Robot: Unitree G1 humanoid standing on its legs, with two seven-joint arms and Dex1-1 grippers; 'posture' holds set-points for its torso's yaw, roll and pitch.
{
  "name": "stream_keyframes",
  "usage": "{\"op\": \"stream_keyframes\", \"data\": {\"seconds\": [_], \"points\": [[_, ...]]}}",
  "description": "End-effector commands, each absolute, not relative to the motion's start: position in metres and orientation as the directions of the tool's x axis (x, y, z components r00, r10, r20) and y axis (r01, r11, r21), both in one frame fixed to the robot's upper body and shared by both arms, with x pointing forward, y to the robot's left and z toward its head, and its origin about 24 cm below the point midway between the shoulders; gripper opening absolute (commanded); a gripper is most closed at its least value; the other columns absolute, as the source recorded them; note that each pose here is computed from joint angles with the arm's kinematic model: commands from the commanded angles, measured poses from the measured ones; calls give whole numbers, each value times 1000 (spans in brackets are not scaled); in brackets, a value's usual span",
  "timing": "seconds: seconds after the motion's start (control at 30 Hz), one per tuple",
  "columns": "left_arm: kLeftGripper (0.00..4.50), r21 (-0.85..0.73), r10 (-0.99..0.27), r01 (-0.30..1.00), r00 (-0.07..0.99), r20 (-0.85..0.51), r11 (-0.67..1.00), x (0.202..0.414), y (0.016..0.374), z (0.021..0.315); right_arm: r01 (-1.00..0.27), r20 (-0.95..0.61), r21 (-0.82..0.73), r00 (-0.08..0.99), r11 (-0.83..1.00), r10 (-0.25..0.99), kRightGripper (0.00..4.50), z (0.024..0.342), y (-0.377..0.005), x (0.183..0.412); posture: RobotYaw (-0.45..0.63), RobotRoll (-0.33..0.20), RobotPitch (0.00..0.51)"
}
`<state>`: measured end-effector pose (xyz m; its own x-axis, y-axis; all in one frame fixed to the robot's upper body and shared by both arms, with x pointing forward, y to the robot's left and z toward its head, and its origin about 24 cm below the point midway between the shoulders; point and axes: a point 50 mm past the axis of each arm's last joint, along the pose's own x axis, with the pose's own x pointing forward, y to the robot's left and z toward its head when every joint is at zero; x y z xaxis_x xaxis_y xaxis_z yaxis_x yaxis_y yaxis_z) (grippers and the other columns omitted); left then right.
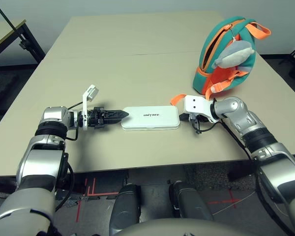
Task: Put the pencil case into the backpack and zip it.
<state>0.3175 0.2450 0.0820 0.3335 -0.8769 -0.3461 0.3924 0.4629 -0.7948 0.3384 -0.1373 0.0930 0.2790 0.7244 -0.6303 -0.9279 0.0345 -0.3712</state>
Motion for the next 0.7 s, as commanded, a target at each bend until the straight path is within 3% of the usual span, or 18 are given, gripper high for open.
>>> {"op": "stream_keyframes", "data": {"seconds": [0.03, 0.7], "points": [[4500, -806, -880, 369, 297, -370, 463, 313, 240, 72, -924, -598, -377, 192, -62, 778, 25, 93, -105, 333, -106, 0, 92], [4500, -788, -858, 350, 296, -420, 506, 310, 253, 76, -911, -594, -408, 223, -51, 773, 25, 101, -110, 340, -97, 0, 97]]}}
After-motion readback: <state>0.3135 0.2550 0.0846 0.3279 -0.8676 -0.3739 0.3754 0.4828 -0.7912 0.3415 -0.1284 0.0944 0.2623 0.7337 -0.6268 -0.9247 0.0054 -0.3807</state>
